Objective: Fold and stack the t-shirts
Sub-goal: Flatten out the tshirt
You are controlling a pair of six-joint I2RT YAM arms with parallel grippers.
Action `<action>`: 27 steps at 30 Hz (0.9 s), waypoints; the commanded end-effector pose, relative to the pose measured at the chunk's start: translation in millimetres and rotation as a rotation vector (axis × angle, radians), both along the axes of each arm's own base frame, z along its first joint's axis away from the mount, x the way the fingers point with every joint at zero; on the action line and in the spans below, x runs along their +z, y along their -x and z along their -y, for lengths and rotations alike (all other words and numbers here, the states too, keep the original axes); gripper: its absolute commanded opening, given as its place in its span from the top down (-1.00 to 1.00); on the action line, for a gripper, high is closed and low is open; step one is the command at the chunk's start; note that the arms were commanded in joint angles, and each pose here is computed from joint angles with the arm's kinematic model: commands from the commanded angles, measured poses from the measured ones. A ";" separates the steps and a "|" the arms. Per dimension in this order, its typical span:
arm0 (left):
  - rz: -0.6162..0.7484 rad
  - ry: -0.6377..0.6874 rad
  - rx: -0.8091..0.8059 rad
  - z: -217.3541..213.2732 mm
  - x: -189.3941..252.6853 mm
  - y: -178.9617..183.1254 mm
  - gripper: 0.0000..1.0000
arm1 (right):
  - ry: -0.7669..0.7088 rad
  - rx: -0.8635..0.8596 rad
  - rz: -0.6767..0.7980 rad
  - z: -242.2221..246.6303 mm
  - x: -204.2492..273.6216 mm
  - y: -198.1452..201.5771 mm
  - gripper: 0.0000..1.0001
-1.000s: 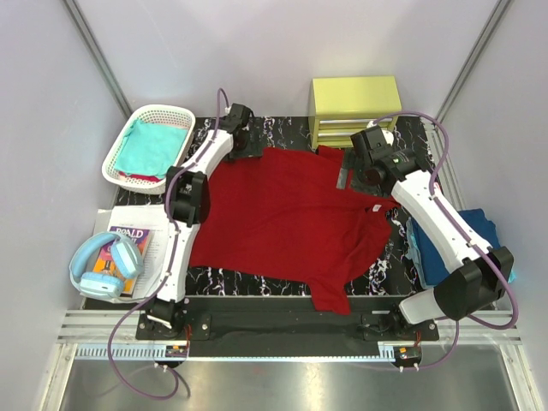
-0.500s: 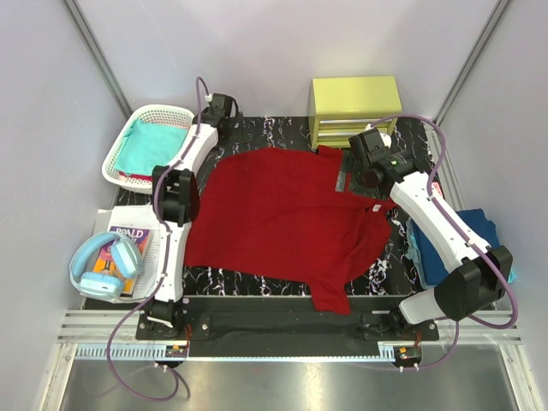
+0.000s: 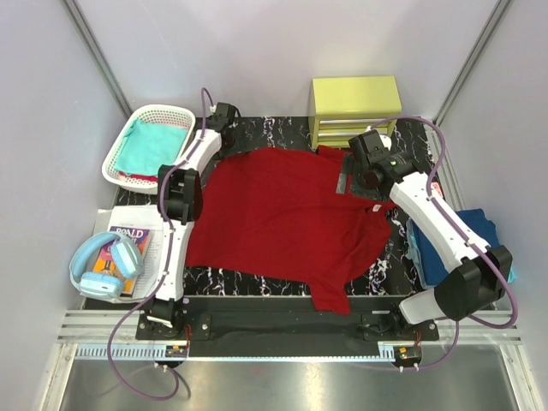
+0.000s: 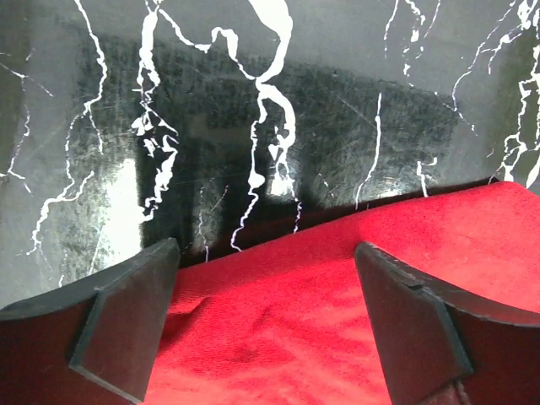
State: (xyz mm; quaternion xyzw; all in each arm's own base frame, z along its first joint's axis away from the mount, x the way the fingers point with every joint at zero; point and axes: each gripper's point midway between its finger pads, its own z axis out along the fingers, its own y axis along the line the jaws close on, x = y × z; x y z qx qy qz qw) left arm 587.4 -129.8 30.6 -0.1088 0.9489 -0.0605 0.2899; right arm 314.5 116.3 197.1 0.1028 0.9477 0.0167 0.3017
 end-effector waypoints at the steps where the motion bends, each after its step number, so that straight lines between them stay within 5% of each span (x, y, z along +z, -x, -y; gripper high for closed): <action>1: 0.039 0.032 -0.018 6.8 12.1 -7.8 -0.71 | 0.016 -0.003 0.004 0.1 0.0 -1.9 -0.75; 5: 0.023 0.028 -0.002 3.9 9.4 0.3 -0.36 | 0.016 -0.005 -0.012 -1.7 -7.7 -3.3 -0.74; 9: 0.038 0.009 0.027 -2.4 16.2 9.7 0.38 | 0.012 -0.009 -0.016 -2.9 -12.1 -4.3 -0.73; 14: 0.082 -0.026 0.063 -13.5 33.6 14.6 0.96 | -0.002 -0.006 -0.032 -6.4 -19.1 -2.7 -0.71; 27: 0.209 -0.020 0.066 -9.5 109.6 21.8 1.00 | -0.038 -0.003 -0.043 -13.1 -31.9 2.3 -0.62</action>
